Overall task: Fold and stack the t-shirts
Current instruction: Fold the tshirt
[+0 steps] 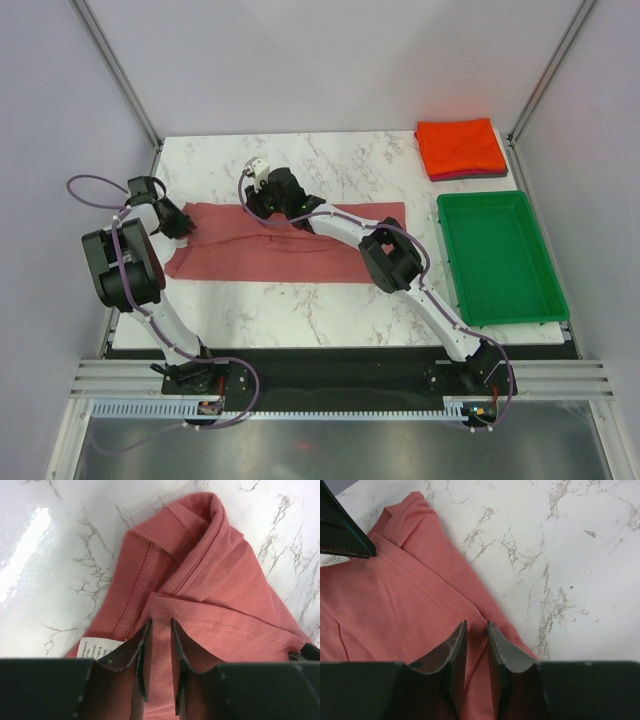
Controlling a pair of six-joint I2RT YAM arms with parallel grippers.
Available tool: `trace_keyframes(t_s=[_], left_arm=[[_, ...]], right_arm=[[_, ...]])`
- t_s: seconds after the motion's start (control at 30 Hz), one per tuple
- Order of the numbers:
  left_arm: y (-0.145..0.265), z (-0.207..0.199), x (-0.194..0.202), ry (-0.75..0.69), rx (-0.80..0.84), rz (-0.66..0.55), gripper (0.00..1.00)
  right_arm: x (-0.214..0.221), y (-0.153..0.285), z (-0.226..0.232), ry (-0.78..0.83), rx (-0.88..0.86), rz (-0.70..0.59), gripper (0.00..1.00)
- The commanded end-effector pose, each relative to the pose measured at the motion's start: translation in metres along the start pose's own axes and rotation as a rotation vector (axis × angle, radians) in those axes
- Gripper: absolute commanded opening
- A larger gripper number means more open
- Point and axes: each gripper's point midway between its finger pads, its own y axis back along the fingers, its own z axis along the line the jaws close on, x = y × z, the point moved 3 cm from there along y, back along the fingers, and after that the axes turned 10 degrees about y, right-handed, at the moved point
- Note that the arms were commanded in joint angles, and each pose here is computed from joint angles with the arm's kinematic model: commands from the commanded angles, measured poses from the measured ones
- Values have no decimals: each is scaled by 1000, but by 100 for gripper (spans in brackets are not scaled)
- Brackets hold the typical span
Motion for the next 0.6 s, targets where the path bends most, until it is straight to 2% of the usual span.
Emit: trace_keyframes(t_s=[0.0,0.07,0.17,0.2,0.23,0.43,0.57], left_arm=[[1,-9,-20,-50,25,-58,27],[3,-12,-21,-54,33,-58,25],[5,-14,-22,-59,39,-65,25],[6,-14,-23,-58,37,-68,25],[7,-15,-24,-61,40,-74,26],[25,-19,-34,-69,34,-135,35],[50,-30,-45,-75,60,-203,39]], right_arm=[[-19,-5,1,5,-19,-74,30],[-18,-6,2,3,-31,-79,26],[-20,-7,4,7,-45,-98,12],[-22,-7,5,9,-49,-106,3],[-24,-7,4,9,-47,-110,0],[-52,4,11,36,-87,-162,0],[-84,24,27,63,-146,-213,0]])
